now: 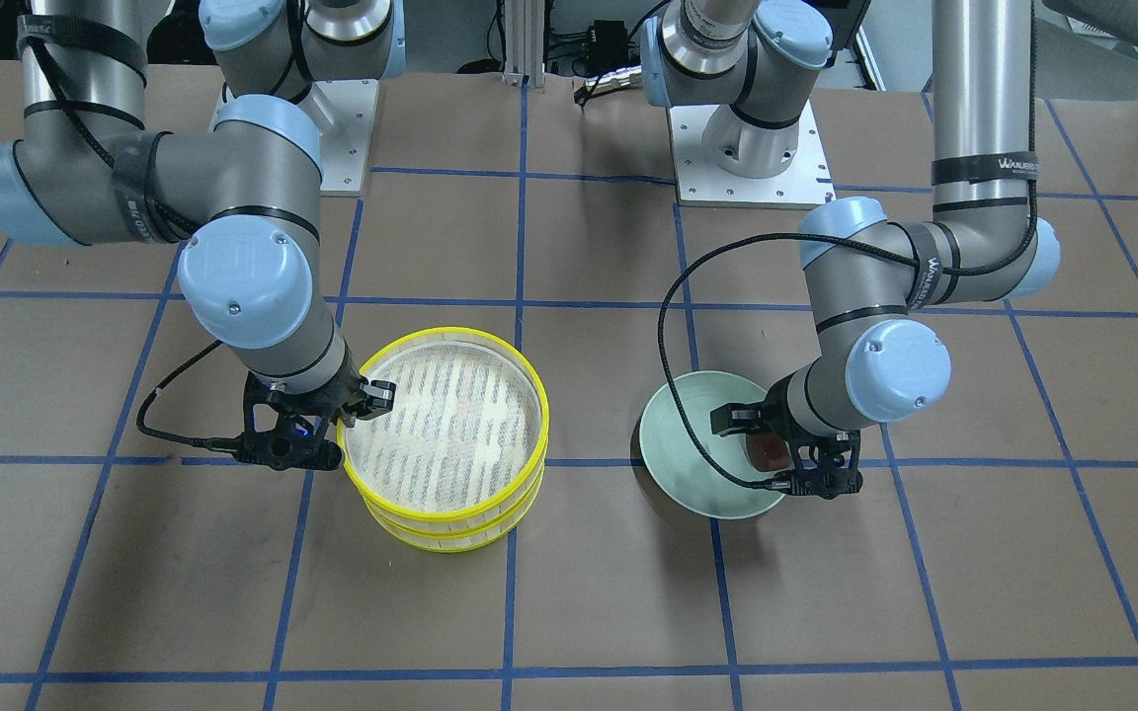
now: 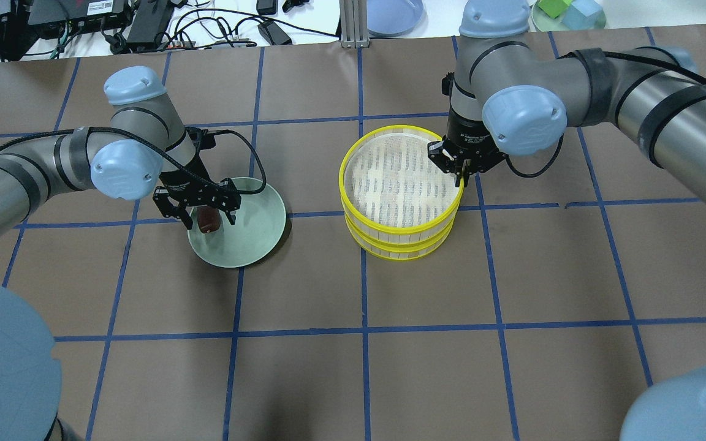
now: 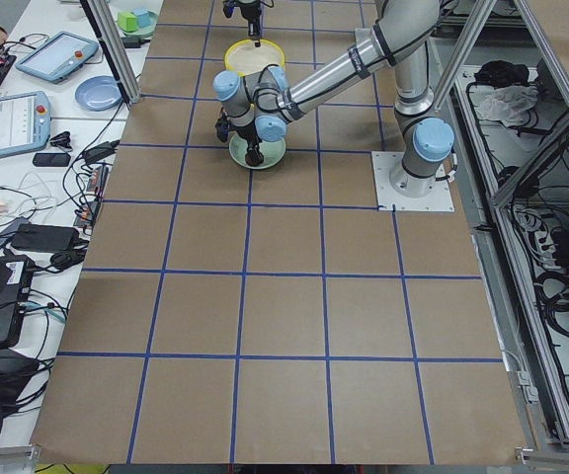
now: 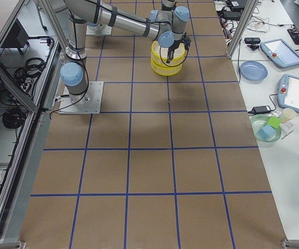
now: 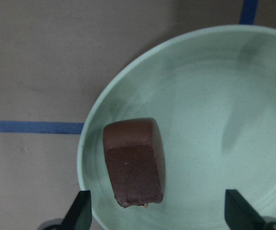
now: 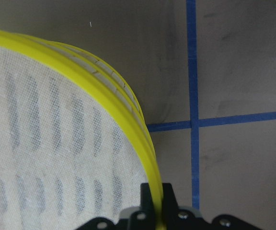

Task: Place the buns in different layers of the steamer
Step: 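Grasp the brown chocolate bun on the plate with the left gripper, then carry the brown bun over the steamer with the left gripper while the right rises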

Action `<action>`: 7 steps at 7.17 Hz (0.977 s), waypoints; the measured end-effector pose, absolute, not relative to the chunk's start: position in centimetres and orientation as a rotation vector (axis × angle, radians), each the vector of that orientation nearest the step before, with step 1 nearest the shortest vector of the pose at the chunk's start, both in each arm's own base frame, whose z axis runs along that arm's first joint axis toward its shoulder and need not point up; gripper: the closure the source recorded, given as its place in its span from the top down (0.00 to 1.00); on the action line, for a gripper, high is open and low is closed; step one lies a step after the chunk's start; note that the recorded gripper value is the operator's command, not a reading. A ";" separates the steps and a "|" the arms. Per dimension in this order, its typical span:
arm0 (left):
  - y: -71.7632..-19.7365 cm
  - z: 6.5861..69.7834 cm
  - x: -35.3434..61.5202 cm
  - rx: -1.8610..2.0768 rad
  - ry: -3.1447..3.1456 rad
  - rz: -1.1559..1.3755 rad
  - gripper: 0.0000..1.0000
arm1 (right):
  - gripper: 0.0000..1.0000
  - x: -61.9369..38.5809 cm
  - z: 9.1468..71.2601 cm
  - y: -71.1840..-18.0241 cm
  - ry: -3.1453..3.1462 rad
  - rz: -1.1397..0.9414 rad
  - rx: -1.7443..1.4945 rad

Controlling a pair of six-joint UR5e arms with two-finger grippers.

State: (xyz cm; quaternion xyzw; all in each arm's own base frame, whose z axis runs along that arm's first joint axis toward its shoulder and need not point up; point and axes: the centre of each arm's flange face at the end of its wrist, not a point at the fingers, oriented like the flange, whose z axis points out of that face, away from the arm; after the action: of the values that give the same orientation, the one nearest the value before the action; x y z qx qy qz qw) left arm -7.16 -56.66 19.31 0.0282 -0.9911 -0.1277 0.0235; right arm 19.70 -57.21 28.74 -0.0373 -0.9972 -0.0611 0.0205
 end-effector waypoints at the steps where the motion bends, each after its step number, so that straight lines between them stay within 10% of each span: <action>1: -56.9 18.9 -7.1 0.075 -3.067 -0.391 0.00 | 0.00 19.9 28.1 -57.3 -3.090 -0.194 -0.110; 2: -57.1 18.9 -7.2 0.059 -3.066 -0.383 0.00 | 0.00 19.9 27.7 -57.4 -3.087 -0.199 -0.103; 3: -57.2 18.9 -7.2 0.051 -3.065 -0.374 0.00 | 0.35 19.9 27.5 -57.4 -3.079 -0.202 -0.096; 4: -57.3 19.1 -7.2 0.045 -3.066 -0.366 0.00 | 0.99 19.8 27.4 -57.3 -3.070 -0.207 -0.091; 7: -58.0 22.4 -7.8 0.000 -3.071 -0.276 0.00 | 1.00 19.8 30.0 -57.3 -3.083 -0.147 -0.085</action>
State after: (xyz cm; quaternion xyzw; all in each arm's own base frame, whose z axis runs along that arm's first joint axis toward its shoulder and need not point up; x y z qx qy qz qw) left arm -7.81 -57.99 22.44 0.0001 -0.9956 -0.0895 0.0290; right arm 19.76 -57.28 29.99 -0.0275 -0.9981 -0.0476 0.0267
